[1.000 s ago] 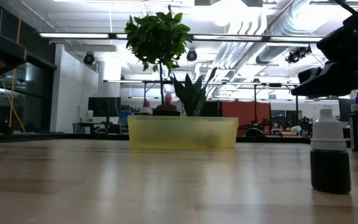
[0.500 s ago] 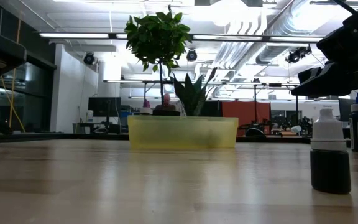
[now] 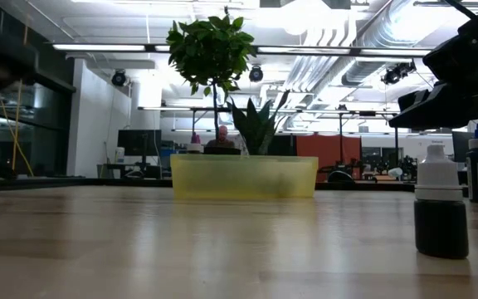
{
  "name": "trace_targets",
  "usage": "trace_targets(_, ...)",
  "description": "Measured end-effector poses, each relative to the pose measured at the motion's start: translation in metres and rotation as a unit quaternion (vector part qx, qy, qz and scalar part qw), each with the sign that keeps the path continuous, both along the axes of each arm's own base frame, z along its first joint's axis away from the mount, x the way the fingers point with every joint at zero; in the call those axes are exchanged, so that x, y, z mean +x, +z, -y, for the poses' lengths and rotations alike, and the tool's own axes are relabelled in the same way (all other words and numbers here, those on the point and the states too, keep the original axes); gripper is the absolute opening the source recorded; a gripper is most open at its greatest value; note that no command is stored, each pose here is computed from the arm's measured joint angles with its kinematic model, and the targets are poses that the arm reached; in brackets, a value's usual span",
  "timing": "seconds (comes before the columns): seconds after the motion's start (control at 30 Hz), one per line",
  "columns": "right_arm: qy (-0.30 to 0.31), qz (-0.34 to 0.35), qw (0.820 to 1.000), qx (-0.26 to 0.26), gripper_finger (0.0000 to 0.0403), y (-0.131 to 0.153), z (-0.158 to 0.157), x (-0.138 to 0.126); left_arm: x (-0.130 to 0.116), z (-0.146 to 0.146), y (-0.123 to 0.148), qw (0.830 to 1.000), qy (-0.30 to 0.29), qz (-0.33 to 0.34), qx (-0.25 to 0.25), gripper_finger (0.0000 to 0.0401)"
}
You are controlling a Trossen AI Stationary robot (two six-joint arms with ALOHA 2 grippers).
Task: Pick & Place food coloring
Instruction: Put the small blue food coloring bottle into the yellow bin
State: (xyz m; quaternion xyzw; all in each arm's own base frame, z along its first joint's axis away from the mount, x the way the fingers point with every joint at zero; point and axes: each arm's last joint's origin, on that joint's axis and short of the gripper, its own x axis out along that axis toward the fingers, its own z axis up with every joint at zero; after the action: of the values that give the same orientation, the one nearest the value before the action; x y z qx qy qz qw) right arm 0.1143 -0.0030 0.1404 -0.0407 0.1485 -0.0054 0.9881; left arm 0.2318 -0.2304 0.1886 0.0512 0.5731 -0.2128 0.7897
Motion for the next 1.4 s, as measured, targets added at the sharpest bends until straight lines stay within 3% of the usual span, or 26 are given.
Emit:
trace_targets(0.17, 0.0, 0.0, 1.0, 0.0, 0.0, 0.0, 0.0, 0.0, 0.012, -0.006, 0.026, 1.0, 0.022, 0.006, 0.007, 0.0035)
trace_targets(0.4, 0.0, 0.0, 1.0, 0.0, 0.0, 0.0, 0.0, 0.0, 0.036, -0.019, 0.087, 0.996, 0.074, 0.043, 0.031, 0.0035)
trace_targets(0.7, 0.0, 0.0, 1.0, 0.0, 0.0, 0.0, 0.0, 0.0, 0.075, -0.073, 0.143, 0.973, 0.193, 0.116, 0.047, 0.0035)
trace_targets(0.9, 0.0, 0.0, 1.0, 0.0, 0.0, 0.0, 0.0, 0.0, 0.104, -0.142, 0.152, 0.943, 0.3, 0.133, 0.053, 0.0035)
trace_targets(1.17, 0.0, 0.0, 1.0, 0.0, 0.0, 0.0, 0.0, 0.0, 0.133, -0.231, 0.153, 0.886, 0.423, 0.183, 0.052, 0.0035)
trace_targets(1.4, 0.0, 0.001, 1.0, 0.0, 0.0, 0.0, 0.0, 0.0, 0.163, -0.279, 0.122, 0.872, 0.455, 0.175, 0.042, 0.0035)
